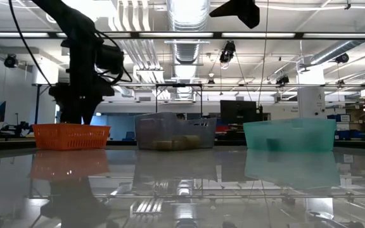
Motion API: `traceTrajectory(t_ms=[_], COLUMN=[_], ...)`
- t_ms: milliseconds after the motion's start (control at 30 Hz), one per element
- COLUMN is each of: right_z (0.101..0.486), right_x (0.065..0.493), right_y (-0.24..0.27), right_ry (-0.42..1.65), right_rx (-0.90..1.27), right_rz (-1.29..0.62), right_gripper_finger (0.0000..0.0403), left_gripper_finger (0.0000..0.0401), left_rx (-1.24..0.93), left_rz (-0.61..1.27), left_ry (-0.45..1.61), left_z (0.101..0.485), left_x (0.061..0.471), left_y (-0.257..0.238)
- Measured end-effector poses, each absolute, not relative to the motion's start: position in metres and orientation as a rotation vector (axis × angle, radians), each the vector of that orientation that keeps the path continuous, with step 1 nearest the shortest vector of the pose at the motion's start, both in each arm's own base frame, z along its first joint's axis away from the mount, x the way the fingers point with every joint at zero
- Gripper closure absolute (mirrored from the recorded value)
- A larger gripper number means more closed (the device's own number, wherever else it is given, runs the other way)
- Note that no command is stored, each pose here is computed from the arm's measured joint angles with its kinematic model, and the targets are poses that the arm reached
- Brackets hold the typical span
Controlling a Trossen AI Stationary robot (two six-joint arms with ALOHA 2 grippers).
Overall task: Sort & place blocks by color
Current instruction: Return to Home Position
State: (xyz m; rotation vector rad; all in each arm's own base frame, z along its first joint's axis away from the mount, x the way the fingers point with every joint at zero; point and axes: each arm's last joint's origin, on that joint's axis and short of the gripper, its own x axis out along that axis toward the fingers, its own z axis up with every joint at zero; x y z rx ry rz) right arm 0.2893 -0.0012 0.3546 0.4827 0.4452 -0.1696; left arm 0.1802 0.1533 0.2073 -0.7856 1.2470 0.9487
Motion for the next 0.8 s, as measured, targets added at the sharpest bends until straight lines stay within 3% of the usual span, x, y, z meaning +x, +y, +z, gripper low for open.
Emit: traceTrajectory(t_ms=[400, 667, 800], right_z=[0.342, 0.324, 0.313], right_x=[0.289, 0.291, 0.288], right_y=[-0.001, -0.001, -0.001], right_ry=[0.497, 0.497, 0.439], right_rx=[0.260, 0.171, 0.168], right_rz=[-0.121, -0.098, -0.082], right_gripper_finger=[0.0166, 0.0180, 0.0183], left_gripper_finger=[0.0223, 0.0223, 0.0227], left_rx=[-0.743, -0.515, -0.451], left_rz=[0.746, 0.340, 0.123], left_ry=[1.041, 0.645, 0.426], left_z=[0.250, 0.303, 0.307], left_x=[0.181, 0.188, 0.186], left_y=[0.112, 0.039, -0.002])
